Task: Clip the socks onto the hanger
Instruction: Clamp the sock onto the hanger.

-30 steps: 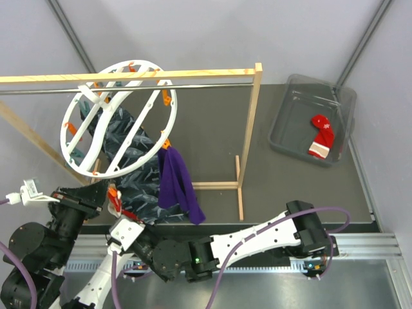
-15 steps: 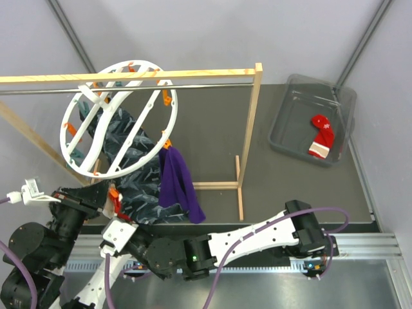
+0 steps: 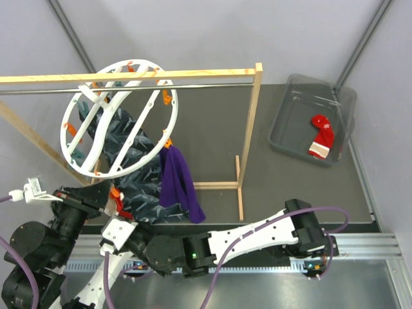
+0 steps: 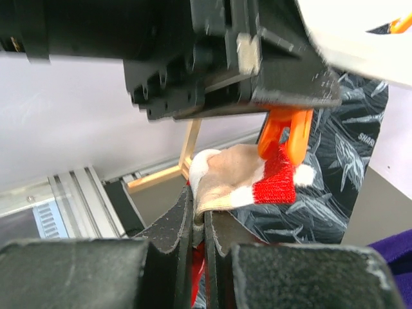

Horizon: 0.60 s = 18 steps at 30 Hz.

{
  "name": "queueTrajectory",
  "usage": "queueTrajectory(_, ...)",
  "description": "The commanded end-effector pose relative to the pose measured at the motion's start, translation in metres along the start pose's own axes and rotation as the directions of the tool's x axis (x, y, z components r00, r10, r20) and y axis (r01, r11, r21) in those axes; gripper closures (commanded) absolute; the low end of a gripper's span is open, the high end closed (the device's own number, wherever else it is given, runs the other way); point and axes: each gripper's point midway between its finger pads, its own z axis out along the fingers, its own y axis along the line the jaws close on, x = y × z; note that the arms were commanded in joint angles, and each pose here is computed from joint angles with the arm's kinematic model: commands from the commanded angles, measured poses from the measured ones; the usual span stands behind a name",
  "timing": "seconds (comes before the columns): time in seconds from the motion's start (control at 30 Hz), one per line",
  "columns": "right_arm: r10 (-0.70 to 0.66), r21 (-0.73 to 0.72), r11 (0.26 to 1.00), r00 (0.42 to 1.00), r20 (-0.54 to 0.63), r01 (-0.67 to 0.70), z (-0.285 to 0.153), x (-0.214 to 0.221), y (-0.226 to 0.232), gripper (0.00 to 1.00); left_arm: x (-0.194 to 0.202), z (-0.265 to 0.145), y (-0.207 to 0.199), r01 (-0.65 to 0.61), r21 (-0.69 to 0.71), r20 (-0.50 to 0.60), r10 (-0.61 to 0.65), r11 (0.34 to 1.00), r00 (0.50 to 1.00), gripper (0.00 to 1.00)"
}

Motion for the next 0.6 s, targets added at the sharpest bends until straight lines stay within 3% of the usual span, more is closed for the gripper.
queueTrajectory(0.0, 0.008, 0.013, 1.000, 1.000, 0.021, -0.008, -0.003, -0.014, -0.018, 1.00, 0.005, 0.000, 0.007, -0.020, -0.026, -0.018, 0.019, 0.999, 1.000, 1.00)
queueTrajectory(0.2, 0.033, -0.024, 0.999, 0.999, -0.012, -0.033, -0.017, -0.005, -0.023, 1.00, 0.003, -0.003, 0.001, -0.032, 0.007, -0.010, 0.032, 0.999, 0.999, 1.00)
queueTrajectory(0.3, 0.076, -0.119, 0.990, 0.996, -0.041, -0.081, -0.032, 0.001, -0.021, 1.00, 0.004, -0.007, -0.011, -0.049, 0.080, -0.014, 0.050, 0.996, 0.999, 1.00)
queueTrajectory(0.43, 0.204, -0.351, 0.907, 0.972, -0.117, -0.232, -0.056, 0.001, -0.023, 1.00, 0.005, -0.012, -0.025, -0.071, 0.176, -0.006, 0.074, 0.982, 0.997, 1.00)
queueTrajectory(0.57, 0.282, -0.570, 0.741, 0.935, -0.214, -0.354, -0.072, -0.002, -0.020, 1.00, 0.008, -0.020, -0.042, -0.085, 0.291, -0.008, 0.091, 0.953, 0.996, 1.00)
